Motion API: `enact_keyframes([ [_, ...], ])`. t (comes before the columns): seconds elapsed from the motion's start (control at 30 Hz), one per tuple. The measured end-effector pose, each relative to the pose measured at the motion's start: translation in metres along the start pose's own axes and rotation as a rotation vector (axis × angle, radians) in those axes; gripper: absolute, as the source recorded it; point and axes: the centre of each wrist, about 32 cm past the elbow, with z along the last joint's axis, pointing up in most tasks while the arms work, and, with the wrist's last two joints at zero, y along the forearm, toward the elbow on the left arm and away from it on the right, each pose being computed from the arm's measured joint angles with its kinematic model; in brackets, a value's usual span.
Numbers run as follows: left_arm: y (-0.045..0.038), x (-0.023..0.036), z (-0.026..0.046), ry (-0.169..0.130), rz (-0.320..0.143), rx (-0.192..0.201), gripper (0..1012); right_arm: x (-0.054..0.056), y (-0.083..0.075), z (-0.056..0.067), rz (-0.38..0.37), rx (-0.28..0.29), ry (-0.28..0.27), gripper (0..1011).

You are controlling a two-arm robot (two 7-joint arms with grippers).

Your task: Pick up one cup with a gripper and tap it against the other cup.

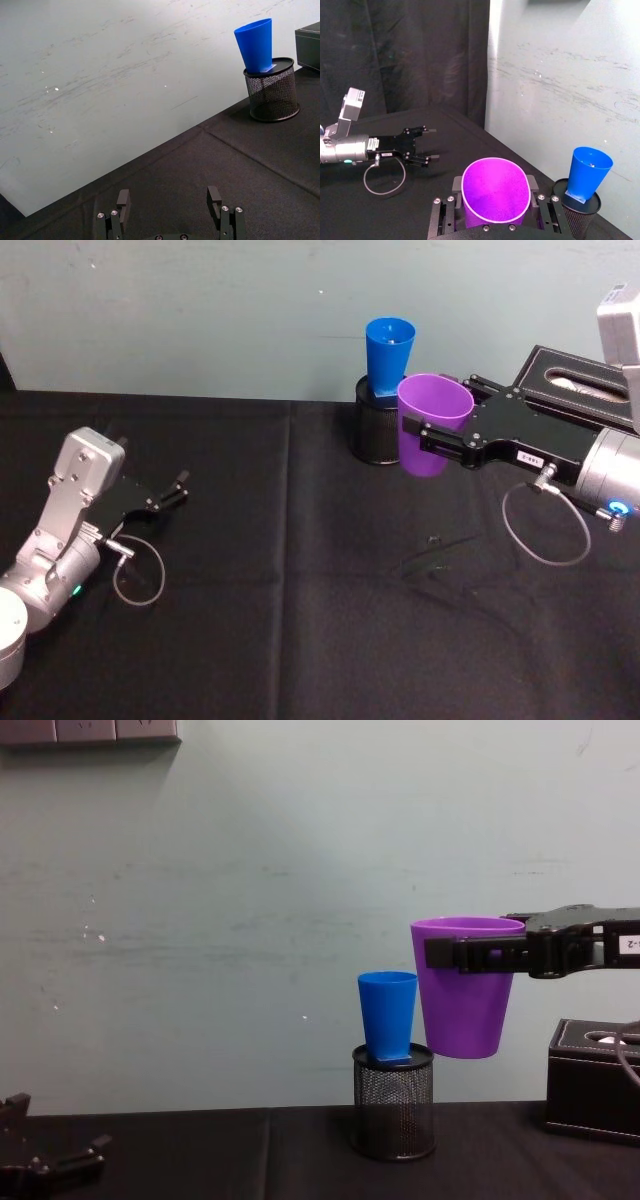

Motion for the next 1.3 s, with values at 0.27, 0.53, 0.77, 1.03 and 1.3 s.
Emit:
enact_keyframes([
  [0.27, 0.0, 0.0, 0.0, 0.0, 0.0, 0.0, 1005, 0.0, 0.0, 0.0, 0.0, 0.0, 0.0, 735],
  [0.53, 0.0, 0.0, 0.0, 0.0, 0.0, 0.0, 1005, 0.0, 0.0, 0.0, 0.0, 0.0, 0.0, 735],
  [0.77, 0.0, 0.0, 0.0, 0.0, 0.0, 0.0, 1005, 0.003, 0.004, -0.006, -0.002, 0.004, 0.013, 735],
  [1.03, 0.0, 0.0, 0.0, 0.0, 0.0, 0.0, 1005, 0.019, 0.027, -0.015, -0.015, 0.008, 0.043, 735],
  [1.3, 0.0, 0.0, 0.0, 0.0, 0.0, 0.0, 1005, 0.039, 0.054, -0.021, -0.024, 0.011, 0.034, 735],
])
